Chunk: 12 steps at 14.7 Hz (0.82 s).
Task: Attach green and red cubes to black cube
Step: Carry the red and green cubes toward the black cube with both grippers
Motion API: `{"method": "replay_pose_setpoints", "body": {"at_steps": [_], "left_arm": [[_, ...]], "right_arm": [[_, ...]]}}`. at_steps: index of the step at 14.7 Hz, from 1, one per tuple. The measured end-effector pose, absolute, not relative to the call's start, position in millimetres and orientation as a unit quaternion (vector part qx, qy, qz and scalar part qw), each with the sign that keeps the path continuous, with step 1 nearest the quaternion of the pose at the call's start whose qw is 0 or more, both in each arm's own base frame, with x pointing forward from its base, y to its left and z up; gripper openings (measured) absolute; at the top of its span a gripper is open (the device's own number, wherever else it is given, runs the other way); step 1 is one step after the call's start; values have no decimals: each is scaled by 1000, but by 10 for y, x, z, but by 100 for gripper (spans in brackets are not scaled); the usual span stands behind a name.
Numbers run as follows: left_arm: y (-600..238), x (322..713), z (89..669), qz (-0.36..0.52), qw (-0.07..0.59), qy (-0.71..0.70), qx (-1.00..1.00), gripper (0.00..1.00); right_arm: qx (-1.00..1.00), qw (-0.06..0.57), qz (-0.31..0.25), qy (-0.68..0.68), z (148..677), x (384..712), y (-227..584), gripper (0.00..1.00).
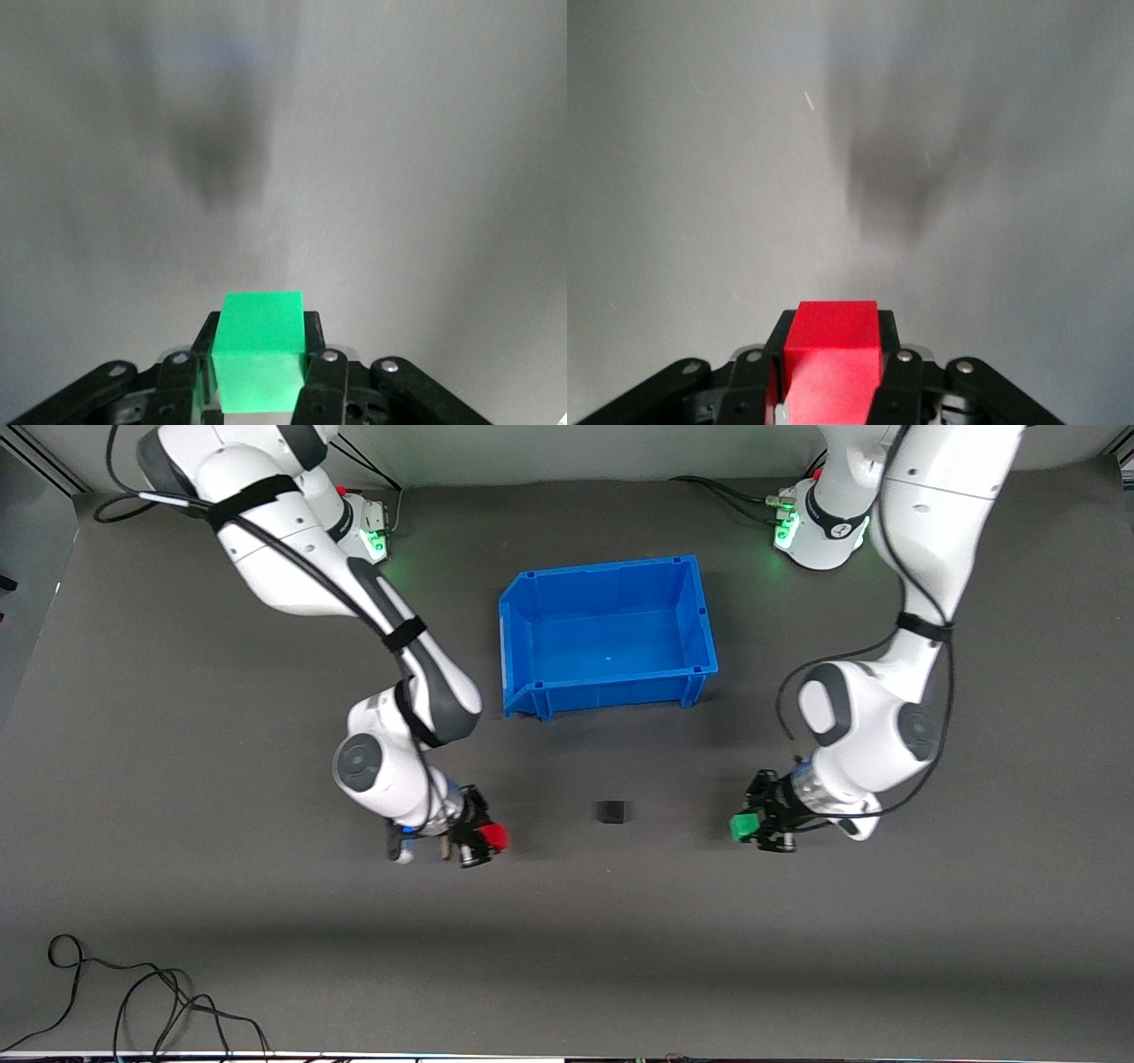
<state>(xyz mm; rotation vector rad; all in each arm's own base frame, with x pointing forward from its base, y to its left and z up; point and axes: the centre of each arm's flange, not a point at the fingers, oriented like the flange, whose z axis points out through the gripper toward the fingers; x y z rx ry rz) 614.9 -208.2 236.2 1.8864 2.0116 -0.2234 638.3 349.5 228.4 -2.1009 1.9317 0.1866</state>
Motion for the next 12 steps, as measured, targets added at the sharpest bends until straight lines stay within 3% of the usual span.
{"method": "replay_pose_setpoints", "body": {"at_steps": [8,12], "left_arm": [[-2973,5854,2055,-63,192,692,693,37],[-3291,5805,1921,-67,192,688,697,37]], "right_arm": [[-690,134,84,706,2234,5978,4368,40],[-670,120,45,731,1988,5957,4649,40]]}}
